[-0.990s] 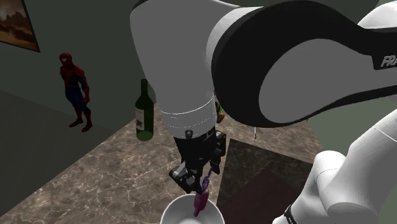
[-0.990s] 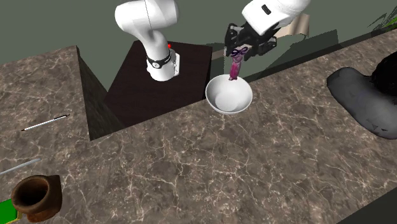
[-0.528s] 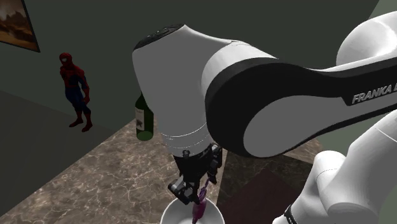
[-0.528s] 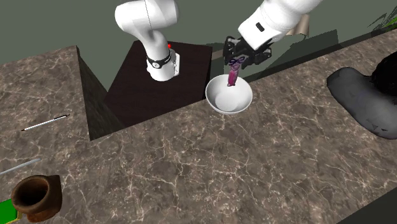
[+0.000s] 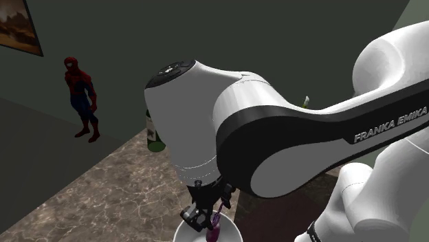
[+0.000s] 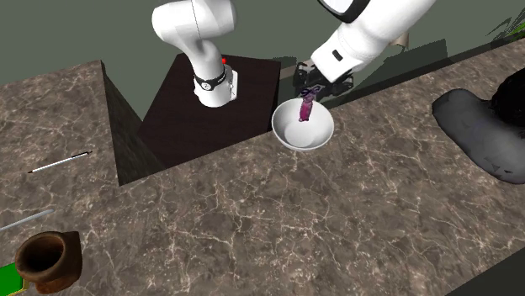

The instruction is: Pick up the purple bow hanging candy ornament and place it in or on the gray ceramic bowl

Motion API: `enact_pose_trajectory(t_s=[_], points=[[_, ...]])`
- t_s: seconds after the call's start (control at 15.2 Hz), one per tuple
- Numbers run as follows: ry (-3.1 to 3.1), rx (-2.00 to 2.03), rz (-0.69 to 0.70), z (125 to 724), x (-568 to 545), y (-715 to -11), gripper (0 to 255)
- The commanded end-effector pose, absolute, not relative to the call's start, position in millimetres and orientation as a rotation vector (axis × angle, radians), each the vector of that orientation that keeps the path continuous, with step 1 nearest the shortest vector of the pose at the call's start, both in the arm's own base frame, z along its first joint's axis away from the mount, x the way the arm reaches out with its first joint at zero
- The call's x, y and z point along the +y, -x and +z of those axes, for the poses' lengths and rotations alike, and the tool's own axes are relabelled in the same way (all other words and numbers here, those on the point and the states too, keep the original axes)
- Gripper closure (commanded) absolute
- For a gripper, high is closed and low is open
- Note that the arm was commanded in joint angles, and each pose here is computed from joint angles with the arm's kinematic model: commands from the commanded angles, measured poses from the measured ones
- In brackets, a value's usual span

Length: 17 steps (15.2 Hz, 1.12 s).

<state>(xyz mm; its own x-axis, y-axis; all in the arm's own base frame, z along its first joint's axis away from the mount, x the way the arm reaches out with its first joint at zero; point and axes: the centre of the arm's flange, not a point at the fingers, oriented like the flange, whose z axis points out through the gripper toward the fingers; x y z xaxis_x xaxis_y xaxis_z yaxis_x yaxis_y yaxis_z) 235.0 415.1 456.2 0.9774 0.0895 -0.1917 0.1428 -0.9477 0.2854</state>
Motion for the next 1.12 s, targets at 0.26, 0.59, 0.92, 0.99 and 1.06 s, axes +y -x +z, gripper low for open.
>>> enact_pose_trajectory(t_s=[0.26,0.59,0.92,0.99,1.06], points=[[-2.823,0.17,-0.253,453,416,-234,255],[-2.823,0.17,-0.254,453,416,-234,0],[-2.823,0.17,-0.254,490,428,-241,0],[-2.823,0.17,-0.254,500,431,-242,0],[-2.823,0.17,-0.253,500,431,-242,0]])
